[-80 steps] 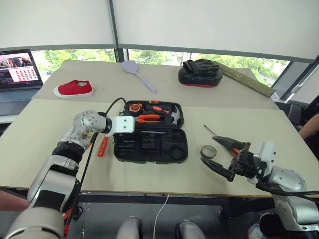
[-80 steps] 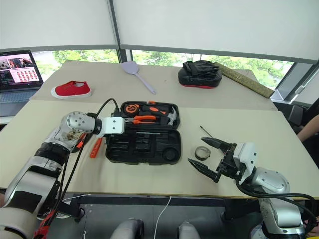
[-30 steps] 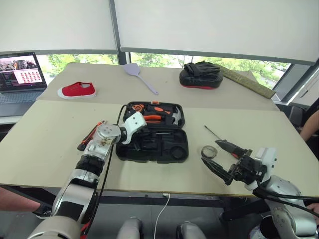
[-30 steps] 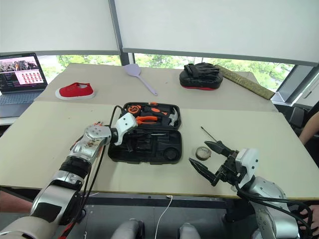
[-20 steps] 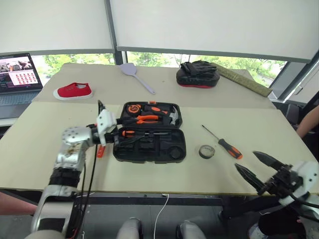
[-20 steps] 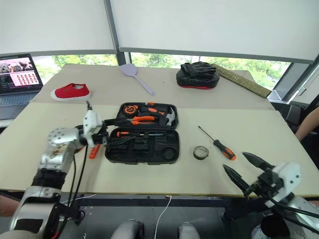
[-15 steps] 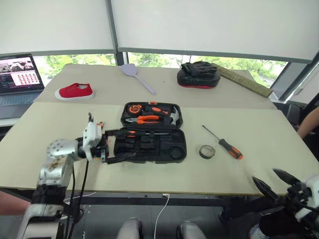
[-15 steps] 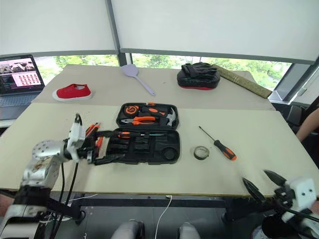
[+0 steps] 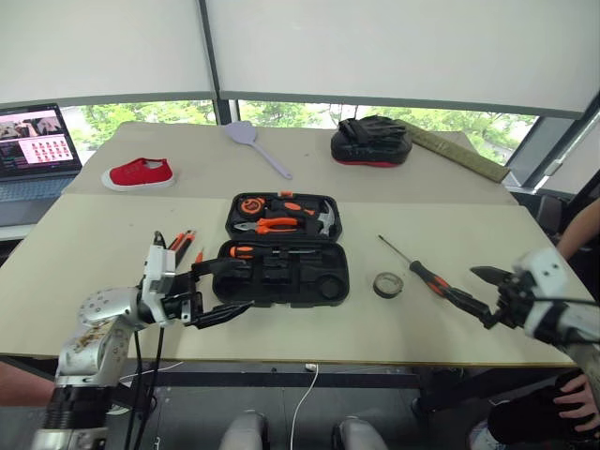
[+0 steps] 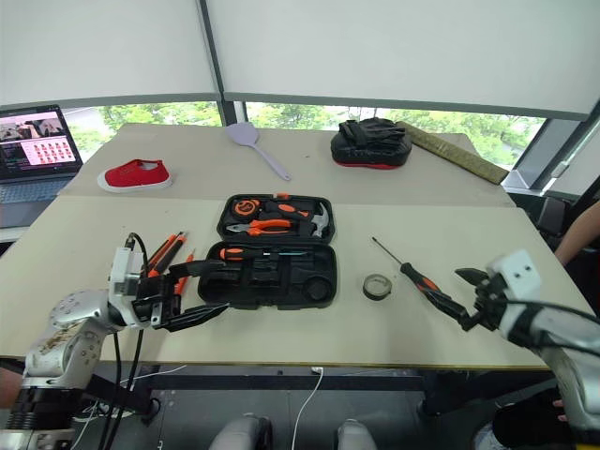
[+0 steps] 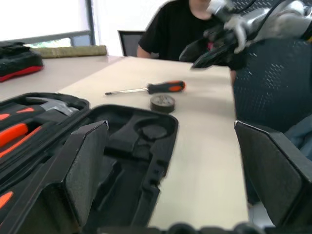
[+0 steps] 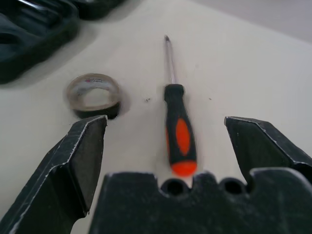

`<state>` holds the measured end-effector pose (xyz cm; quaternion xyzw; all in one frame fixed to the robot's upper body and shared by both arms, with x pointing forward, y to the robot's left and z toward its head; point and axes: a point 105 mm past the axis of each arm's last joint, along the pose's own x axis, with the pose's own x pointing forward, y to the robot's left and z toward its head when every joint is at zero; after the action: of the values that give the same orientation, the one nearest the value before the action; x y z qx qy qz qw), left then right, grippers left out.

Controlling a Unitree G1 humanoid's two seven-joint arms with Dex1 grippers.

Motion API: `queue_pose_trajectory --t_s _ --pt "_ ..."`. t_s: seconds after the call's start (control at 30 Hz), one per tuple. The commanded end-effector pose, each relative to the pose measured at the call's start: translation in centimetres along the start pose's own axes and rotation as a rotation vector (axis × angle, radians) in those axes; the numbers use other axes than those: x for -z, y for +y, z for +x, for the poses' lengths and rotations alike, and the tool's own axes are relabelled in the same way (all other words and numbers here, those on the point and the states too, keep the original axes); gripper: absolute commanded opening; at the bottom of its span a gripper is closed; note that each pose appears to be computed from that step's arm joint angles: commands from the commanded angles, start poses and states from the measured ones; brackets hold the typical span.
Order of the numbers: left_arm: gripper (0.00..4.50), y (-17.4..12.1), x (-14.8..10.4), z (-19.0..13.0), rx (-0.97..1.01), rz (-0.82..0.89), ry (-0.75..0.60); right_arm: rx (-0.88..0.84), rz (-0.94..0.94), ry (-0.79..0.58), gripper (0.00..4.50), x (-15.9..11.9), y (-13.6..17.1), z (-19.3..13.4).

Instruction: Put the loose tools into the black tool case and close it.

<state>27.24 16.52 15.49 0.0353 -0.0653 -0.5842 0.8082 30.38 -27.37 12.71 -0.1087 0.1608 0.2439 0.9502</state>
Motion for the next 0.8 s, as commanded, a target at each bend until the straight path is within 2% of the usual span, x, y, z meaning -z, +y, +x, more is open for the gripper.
queue_pose_trajectory --t_s 0.03,0.1,0.2,0.3,0.47,0.53,0.6,0.67,0.73,0.8 --pt "4.44 -0.2 -1.1 0.3 -0.008 0.041 -0.020 0.023 0.021 0.087 4.50 0.7 -0.9 1.1" --pt "4.44 -0.3 -1.0 0.2 -0.016 0.042 -0.014 0.046 0.014 0.141 4.50 1.5 -1.5 2.1" --pt "4.50 -0.5 -0.4 0.0 -0.032 0.038 -0.004 0.086 0.007 0.143 3.81 1.6 -2.4 3.3" --pt "4.50 -0.6 -0.3 -0.1 -0.038 0.040 -0.001 0.057 0.002 0.128 2.65 1.4 -2.1 3.7" --pt "4.50 -0.7 -0.4 -0.4 -0.054 0.044 0.002 0.059 -0.019 0.087 1.02 1.0 -2.2 3.0" --pt "4.50 -0.7 -0.4 -0.5 -0.063 0.045 0.004 0.069 -0.090 0.019 1.03 -0.2 -2.6 2.1" --pt "4.50 -0.4 -0.8 -0.8 -0.099 0.052 -0.006 -0.077 -0.205 -0.135 1.03 -3.8 -0.4 0.8" --pt "4.50 0.1 -1.1 -1.2 -0.150 0.060 -0.012 -0.221 -0.293 -0.228 1.03 -6.5 2.3 0.4" --pt "4.50 0.6 -0.9 -1.8 -0.201 0.072 0.003 -0.318 -0.360 -0.266 1.03 -8.4 4.8 1.6" --pt "4.50 1.2 -0.6 -2.2 -0.247 0.097 0.020 -0.360 -0.465 -0.239 1.03 -9.6 6.6 3.7"
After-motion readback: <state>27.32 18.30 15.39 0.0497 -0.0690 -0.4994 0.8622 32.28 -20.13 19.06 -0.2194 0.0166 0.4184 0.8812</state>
